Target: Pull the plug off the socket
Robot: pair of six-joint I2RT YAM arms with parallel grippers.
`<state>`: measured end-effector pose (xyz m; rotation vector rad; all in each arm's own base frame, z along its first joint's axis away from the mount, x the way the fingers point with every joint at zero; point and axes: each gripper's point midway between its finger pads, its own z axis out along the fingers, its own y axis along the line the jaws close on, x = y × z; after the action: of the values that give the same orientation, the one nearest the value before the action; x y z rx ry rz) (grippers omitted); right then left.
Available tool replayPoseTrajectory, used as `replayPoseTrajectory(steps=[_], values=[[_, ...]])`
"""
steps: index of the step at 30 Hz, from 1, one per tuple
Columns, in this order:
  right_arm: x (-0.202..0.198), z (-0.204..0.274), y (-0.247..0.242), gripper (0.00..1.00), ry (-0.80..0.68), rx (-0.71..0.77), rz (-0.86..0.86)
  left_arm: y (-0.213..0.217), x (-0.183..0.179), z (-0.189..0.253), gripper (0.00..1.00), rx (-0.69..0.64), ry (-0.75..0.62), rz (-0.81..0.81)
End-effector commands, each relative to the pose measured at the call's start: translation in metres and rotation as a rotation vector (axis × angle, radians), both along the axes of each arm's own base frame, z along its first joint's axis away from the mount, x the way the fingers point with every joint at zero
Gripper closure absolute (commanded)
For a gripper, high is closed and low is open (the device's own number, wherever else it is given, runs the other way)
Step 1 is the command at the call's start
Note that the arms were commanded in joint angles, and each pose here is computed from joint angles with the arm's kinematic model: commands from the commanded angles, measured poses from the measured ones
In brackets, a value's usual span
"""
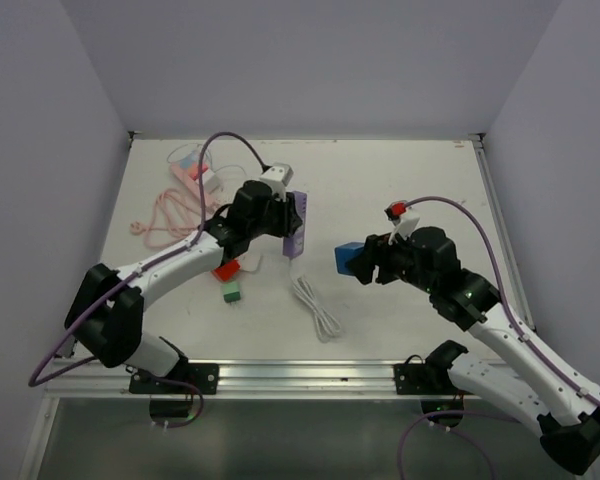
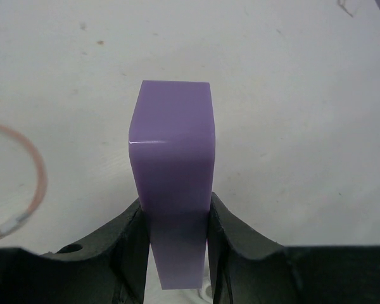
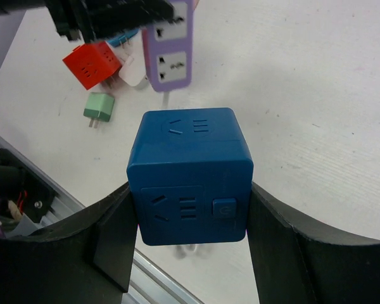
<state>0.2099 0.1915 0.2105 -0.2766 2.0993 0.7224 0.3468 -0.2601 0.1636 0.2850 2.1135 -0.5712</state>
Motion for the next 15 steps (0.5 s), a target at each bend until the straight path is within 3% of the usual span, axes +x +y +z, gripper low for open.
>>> replayPoseTrajectory(steps=[1, 9, 14, 15], values=[[0.011, 0.028, -0.007, 1.0, -0.108, 0.011, -0.042, -0.081, -0.026, 0.015, 1.0, -0.167, 0.039, -0.243], [0.005, 0.036, -0.014, 1.0, -0.135, 0.032, -0.054, -0.174, -0.027, -0.031, 0.99, -0.296, 0.2, -0.402], [0.002, 0.03, -0.008, 1.0, -0.12, 0.015, -0.008, -0.214, -0.027, -0.047, 0.87, -0.333, 0.249, -0.471], [0.001, 0.028, -0.006, 1.0, -0.113, 0.013, 0.005, -0.218, -0.027, -0.057, 0.81, -0.329, 0.259, -0.47]])
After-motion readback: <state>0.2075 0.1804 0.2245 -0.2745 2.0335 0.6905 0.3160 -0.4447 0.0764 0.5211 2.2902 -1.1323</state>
